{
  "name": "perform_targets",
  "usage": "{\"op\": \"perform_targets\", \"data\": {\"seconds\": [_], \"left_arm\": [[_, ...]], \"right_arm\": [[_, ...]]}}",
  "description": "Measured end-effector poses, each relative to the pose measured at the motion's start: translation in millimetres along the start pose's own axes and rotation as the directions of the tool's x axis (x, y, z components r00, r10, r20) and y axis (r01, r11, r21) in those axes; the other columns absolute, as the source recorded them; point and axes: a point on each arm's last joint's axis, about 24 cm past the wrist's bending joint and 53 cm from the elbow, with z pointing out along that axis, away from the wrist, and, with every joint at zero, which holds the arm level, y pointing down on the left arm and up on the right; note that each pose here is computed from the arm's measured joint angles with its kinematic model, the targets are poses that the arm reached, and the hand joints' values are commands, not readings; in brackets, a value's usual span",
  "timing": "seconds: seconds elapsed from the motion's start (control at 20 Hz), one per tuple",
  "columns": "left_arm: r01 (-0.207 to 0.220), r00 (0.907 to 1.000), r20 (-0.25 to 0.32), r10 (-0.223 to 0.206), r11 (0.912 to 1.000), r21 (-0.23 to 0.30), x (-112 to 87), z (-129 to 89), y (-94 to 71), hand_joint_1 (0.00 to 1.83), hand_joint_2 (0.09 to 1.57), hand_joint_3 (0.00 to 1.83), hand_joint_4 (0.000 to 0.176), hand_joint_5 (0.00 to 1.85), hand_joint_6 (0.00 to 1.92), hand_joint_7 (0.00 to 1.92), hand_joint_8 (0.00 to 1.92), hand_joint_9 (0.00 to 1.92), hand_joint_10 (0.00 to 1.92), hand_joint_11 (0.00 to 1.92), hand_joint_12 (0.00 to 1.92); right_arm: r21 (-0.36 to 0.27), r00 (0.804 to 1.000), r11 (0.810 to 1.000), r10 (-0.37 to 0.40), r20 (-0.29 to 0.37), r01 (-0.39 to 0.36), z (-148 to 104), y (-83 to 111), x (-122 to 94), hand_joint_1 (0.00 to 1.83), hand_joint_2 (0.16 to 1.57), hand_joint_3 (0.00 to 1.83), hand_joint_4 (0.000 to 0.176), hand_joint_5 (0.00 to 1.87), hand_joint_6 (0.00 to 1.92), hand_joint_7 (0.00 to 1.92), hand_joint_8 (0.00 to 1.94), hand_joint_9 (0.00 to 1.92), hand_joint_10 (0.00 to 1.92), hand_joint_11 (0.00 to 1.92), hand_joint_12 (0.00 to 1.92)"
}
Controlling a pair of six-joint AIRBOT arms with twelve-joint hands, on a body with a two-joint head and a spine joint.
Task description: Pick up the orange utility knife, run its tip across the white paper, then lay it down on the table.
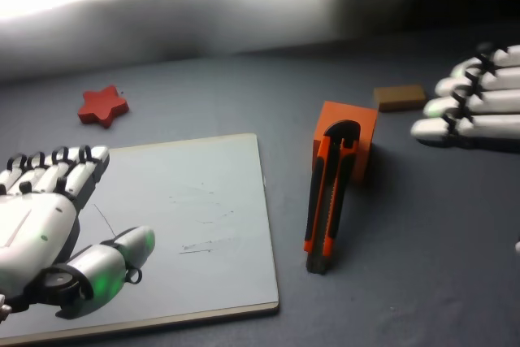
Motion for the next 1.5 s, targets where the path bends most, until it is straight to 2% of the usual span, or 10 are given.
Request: {"op": "perform_targets", "data": {"seconds": [0.1,0.2,0.3,0.45,0.55,0.65,0.85,1.0,1.2,1.5], "left_arm": [[-0.001,1.0000,0.009,0.001,0.9999,-0.011,0.1,0,1.1,0.04,1.31,0.00,0.015,0.00,0.00,0.03,0.00,0.07,0.00,0.00,0.38],[0.011,0.9999,-0.008,-0.012,0.9991,-0.040,6.2,0,6.0,0.04,1.32,0.00,0.018,0.00,0.00,0.03,0.00,0.07,0.00,0.00,0.45],[0.015,0.9998,-0.009,-0.015,0.9992,-0.036,7.1,1,4.1,0.04,1.32,0.00,0.025,0.00,0.00,0.06,0.01,0.10,0.01,0.00,0.55],[0.011,0.9999,-0.010,-0.011,0.9996,-0.026,9.6,4,3.0,0.04,1.32,0.00,0.028,0.00,0.00,0.03,0.00,0.06,0.00,0.00,0.39],[0.006,0.9999,-0.010,-0.007,0.9999,-0.013,10.5,5,0.7,0.06,1.31,0.00,0.014,0.00,0.00,0.05,0.00,0.09,0.01,0.00,0.55],[-0.003,0.9999,-0.011,0.003,0.9999,0.012,10.0,8,-2.6,0.01,1.30,0.00,0.000,0.00,0.00,0.00,0.00,0.01,0.01,0.00,0.35],[-0.014,0.9999,-0.009,0.015,0.9987,0.049,9.6,8,-10.0,0.00,1.26,0.00,0.000,0.00,0.00,0.00,0.00,0.00,0.00,0.00,0.03],[-0.014,0.9997,-0.018,0.015,0.9987,0.049,13.2,7,-9.6,0.00,1.24,0.00,0.000,0.00,0.00,0.00,0.00,0.00,0.00,0.00,0.01],[-0.002,0.9997,-0.023,0.003,0.9988,0.049,14.6,7,-9.6,0.00,1.20,0.00,0.000,0.00,0.00,0.00,0.00,0.00,0.00,0.00,0.00],[0.006,0.9998,-0.020,-0.005,0.9987,0.052,13.8,7,-10.6,0.00,1.20,0.00,0.000,0.00,0.00,0.00,0.00,0.00,0.00,0.01,0.00]], "right_arm": [[-0.027,1.000,0.999,-0.024,-0.006,0.024,10,5.3,0,0.95,1.10,0.00,0.000,0.00,0.00,0.00,0.00,0.00,0.00,0.00,0.00],[-0.073,0.996,0.994,-0.082,0.037,0.085,19,12.7,-10,0.98,1.10,0.00,0.000,0.00,0.00,0.00,0.00,0.00,0.00,0.00,0.00],[-0.090,0.993,0.990,-0.105,0.057,0.109,30,14.5,-17,1.02,1.09,0.00,0.000,0.00,0.00,0.00,0.00,0.00,0.00,0.00,0.00],[-0.124,0.967,0.961,-0.237,0.098,0.248,50,18.9,-16,1.04,1.07,0.00,0.000,0.00,0.00,0.00,0.00,0.00,0.00,0.00,0.00],[-0.129,0.942,0.935,-0.319,0.109,0.331,63,17.4,-9,1.07,1.05,0.00,0.000,0.00,0.00,0.00,0.00,0.00,0.00,0.00,0.00],[-0.142,0.932,0.922,-0.348,0.099,0.359,74,19.2,1,1.07,1.05,0.00,0.000,0.00,0.00,0.00,0.00,0.00,0.00,0.00,0.00],[-0.182,0.939,0.921,-0.339,0.060,0.344,102,26.2,23,1.06,1.05,0.00,0.000,0.00,0.00,0.00,0.00,0.00,0.00,0.00,0.00],[-0.163,0.955,0.941,-0.295,0.038,0.298,120,24.5,26,1.05,1.04,0.00,0.000,0.00,0.00,0.00,0.00,0.00,0.00,0.00,0.00],[-0.132,0.961,0.953,-0.276,-0.007,0.273,143,20.4,35,0.97,1.05,0.00,0.000,0.00,0.00,0.00,0.00,0.00,0.00,0.00,0.00],[-0.137,0.942,0.938,-0.330,-0.061,0.319,161,12.1,47,0.99,1.06,0.00,0.000,0.00,0.00,0.00,0.00,0.00,0.00,0.00,0.00]]}}
